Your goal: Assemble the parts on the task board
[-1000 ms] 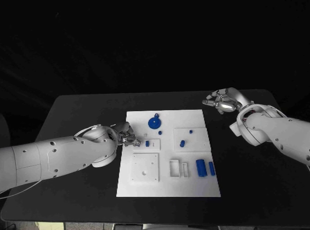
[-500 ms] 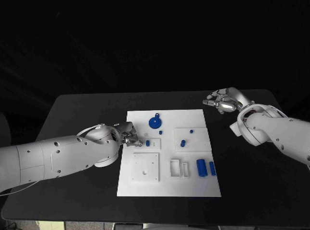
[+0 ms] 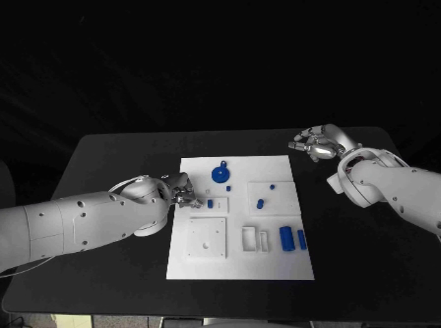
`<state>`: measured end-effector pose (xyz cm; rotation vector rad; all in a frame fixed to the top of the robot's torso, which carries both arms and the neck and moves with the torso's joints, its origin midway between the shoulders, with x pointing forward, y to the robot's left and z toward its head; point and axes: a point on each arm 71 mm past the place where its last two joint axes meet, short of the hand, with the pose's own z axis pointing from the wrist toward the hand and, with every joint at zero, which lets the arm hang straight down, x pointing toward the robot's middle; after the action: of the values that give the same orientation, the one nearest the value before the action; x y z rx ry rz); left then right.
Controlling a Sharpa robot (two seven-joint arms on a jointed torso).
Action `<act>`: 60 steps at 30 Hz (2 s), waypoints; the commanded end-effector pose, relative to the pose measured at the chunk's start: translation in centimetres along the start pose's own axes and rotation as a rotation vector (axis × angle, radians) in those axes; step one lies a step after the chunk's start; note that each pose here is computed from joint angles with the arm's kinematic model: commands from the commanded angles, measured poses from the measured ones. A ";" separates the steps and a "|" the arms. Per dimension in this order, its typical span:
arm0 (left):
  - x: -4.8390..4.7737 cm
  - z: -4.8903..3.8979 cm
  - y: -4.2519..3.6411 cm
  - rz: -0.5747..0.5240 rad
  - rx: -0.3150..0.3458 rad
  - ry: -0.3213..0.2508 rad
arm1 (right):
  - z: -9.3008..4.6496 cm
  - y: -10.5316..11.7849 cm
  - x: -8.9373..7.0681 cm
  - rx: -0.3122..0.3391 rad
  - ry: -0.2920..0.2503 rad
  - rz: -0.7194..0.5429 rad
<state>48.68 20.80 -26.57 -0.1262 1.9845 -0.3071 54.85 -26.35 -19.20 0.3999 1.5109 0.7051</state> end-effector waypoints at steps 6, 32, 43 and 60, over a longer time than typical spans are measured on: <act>0.26 0.11 0.10 0.026 -0.005 0.034 | 0.0 0.1 0.2 -0.011 0.014 -0.001; 0.42 0.31 -0.26 -0.008 0.005 0.049 | 0.0 0.1 0.2 -0.010 0.013 -0.001; 0.16 0.38 0.07 -0.021 -0.004 0.024 | 0.1 0.1 0.2 -0.010 0.012 -0.001; 0.11 0.42 0.41 -0.040 -0.016 0.028 | 0.1 0.2 0.2 -0.012 0.013 0.000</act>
<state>49.02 21.18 -27.00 -0.1608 2.0189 -0.3041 54.89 -26.25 -19.23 0.3995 1.5115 0.7058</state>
